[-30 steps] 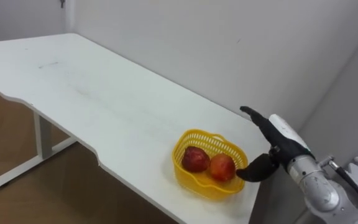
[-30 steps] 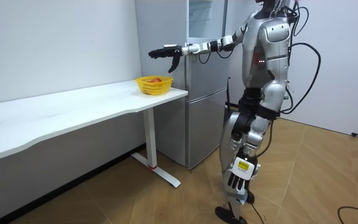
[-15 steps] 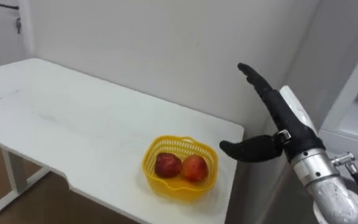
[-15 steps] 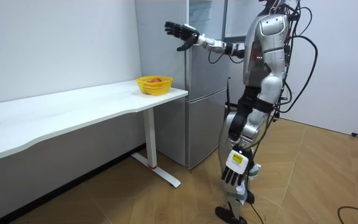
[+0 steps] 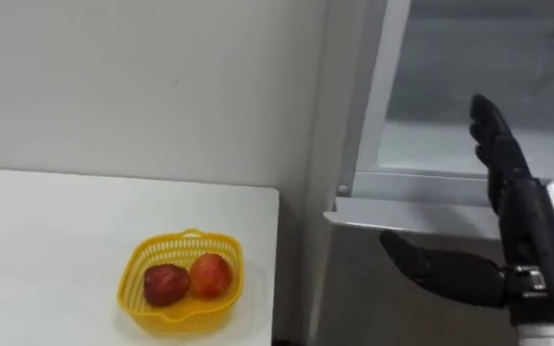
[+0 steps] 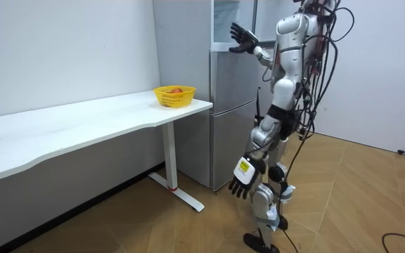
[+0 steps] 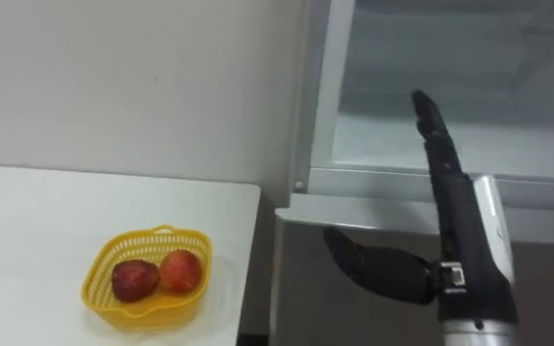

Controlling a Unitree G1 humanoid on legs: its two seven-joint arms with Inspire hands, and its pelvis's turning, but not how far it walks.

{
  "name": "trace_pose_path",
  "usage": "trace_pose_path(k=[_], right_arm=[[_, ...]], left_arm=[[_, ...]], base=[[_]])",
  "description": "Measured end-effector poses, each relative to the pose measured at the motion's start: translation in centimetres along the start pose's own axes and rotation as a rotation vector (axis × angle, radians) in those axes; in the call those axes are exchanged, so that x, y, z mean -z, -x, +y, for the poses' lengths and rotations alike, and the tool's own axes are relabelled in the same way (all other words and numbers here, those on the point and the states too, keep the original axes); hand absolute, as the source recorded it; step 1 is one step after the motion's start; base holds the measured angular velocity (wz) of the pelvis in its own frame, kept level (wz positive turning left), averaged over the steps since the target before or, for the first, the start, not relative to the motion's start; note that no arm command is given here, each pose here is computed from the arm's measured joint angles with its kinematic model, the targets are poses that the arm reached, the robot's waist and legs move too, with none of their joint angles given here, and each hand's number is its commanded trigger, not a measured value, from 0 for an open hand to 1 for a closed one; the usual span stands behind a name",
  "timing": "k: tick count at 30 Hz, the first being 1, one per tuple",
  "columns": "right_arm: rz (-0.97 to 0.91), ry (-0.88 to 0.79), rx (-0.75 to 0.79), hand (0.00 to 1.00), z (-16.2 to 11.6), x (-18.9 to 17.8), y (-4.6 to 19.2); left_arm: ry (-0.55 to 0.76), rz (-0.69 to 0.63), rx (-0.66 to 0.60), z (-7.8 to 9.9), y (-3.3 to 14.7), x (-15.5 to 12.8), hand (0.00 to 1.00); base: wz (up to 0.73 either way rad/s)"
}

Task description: Retrieve from the upper fridge

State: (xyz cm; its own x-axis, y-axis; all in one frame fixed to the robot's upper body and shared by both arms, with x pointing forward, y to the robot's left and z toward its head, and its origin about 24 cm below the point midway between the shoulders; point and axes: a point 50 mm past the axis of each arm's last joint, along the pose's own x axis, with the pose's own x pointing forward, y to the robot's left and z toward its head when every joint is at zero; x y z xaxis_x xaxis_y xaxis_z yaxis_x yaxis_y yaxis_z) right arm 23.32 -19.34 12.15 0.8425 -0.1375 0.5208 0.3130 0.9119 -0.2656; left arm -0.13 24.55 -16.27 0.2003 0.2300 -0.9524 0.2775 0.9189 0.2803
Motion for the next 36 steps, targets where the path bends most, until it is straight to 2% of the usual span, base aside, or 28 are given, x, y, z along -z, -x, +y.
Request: trace_pose_path(k=[4, 10, 18, 20, 25, 27, 33, 36], right_arm=[[0.079, -0.01, 0.054, 0.0, -0.6, 1.0, 1.8], [0.06, -0.07, 0.067, 0.0, -0.8, 0.8, 2.2], [0.111, -0.043, 0.09, 0.0, -1.5, 2.1, 3.7], [0.167, -0.028, 0.102, 0.0, -1.7, 3.1, 4.6], [0.545, 0.019, 0.167, 0.0, -2.8, 7.8, 10.3], [0.612, 0.028, 0.218, 0.0, -3.4, 8.4, 11.6], [0.677, 0.028, 0.346, 0.0, -4.9, 9.3, 12.3], [0.758, 0.043, 0.402, 0.0, -5.3, 10.4, 13.8]], left_arm=[[-0.018, -0.018, 0.016, -0.6, -0.1, -0.6, 0.0], [-0.011, -0.022, 0.021, -0.8, -0.1, -0.7, 0.0], [-0.001, -0.029, 0.016, -0.9, -0.1, -1.0, 0.0], [-0.013, -0.035, 0.014, -0.9, -0.1, -1.1, 0.0], [-0.01, -0.018, 0.018, -1.2, 0.0, -0.6, 0.0], [-0.009, -0.013, 0.02, -1.3, 0.0, -0.4, 0.0], [0.003, -0.026, 0.004, -1.1, -0.1, -0.9, 0.0], [-0.001, -0.023, 0.009, -1.3, 0.0, -0.7, 0.0]], base=[[-0.08], [-0.1], [-0.03], [0.0], [-0.03], [-0.19], [-0.13], [0.0]])
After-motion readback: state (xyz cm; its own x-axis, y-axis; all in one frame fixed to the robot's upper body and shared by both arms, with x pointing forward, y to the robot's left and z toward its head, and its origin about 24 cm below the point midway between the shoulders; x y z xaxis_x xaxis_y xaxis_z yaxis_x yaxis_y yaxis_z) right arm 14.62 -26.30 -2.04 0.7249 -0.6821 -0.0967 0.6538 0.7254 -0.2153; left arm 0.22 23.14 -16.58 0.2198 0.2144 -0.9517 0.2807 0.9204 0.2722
